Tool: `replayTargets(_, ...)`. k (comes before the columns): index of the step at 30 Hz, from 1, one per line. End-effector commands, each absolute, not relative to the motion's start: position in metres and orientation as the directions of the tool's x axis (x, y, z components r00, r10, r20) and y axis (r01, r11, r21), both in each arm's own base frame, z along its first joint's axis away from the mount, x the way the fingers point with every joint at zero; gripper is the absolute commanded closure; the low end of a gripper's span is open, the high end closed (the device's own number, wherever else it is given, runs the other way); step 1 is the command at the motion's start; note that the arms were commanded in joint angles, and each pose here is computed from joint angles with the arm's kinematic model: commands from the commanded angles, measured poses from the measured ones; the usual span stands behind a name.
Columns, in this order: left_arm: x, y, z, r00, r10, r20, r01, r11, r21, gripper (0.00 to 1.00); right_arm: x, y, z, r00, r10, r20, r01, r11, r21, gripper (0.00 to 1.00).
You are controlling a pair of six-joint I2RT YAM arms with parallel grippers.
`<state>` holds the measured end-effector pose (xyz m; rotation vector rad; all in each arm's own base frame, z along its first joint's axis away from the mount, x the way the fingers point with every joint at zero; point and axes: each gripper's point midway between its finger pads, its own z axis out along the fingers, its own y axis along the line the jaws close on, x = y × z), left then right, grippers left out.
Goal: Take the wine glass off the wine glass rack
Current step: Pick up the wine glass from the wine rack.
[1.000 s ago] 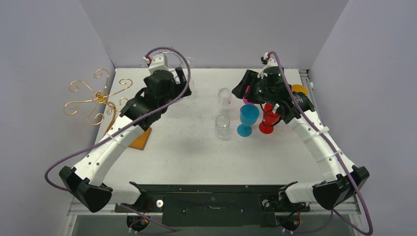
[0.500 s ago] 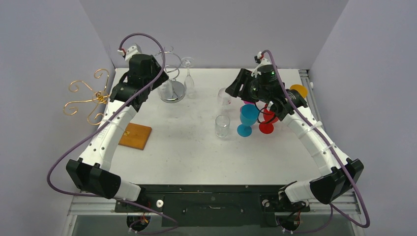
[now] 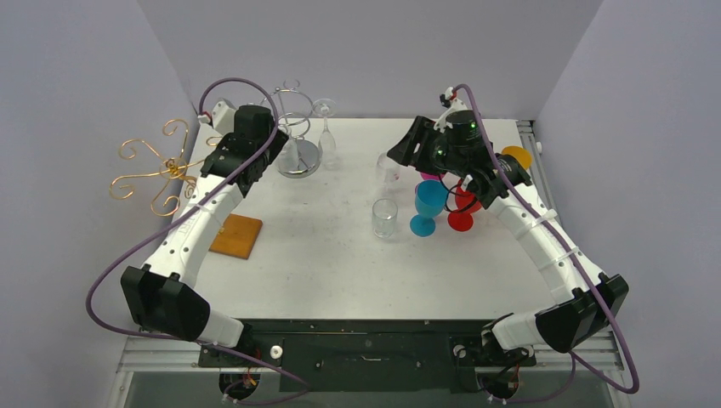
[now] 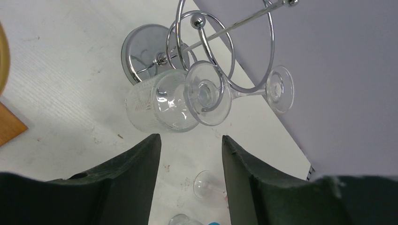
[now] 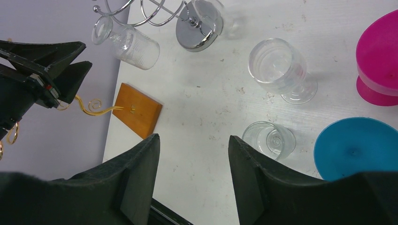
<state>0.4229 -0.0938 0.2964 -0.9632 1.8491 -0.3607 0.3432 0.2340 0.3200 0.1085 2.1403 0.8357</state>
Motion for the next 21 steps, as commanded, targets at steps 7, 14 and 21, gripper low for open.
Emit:
replayTargets(7,0.439,-0.099,0.311,-0.019,-0.877,-0.48,-0.443,0.438,-0.782,0.55,0.347,0.233,0.332,-0.643,0.354,-0.679,-0.237,0.751,0.616,0.49)
replayTargets(14,0.445,-0.103,0.298,-0.009,-0.899,-0.438,-0.456,0.394,-0.798,0.6,0.348,0.225,0.333,-0.64,0.356,-0.681,-0.234,0.754,0.614,0.5)
replayTargets(21,0.454,-0.106,0.29,0.0,-0.912,-0.411,-0.465,0.364,-0.807,0.63,0.35,0.217,0.329,-0.643,0.36,-0.676,-0.223,0.757,0.614,0.5)
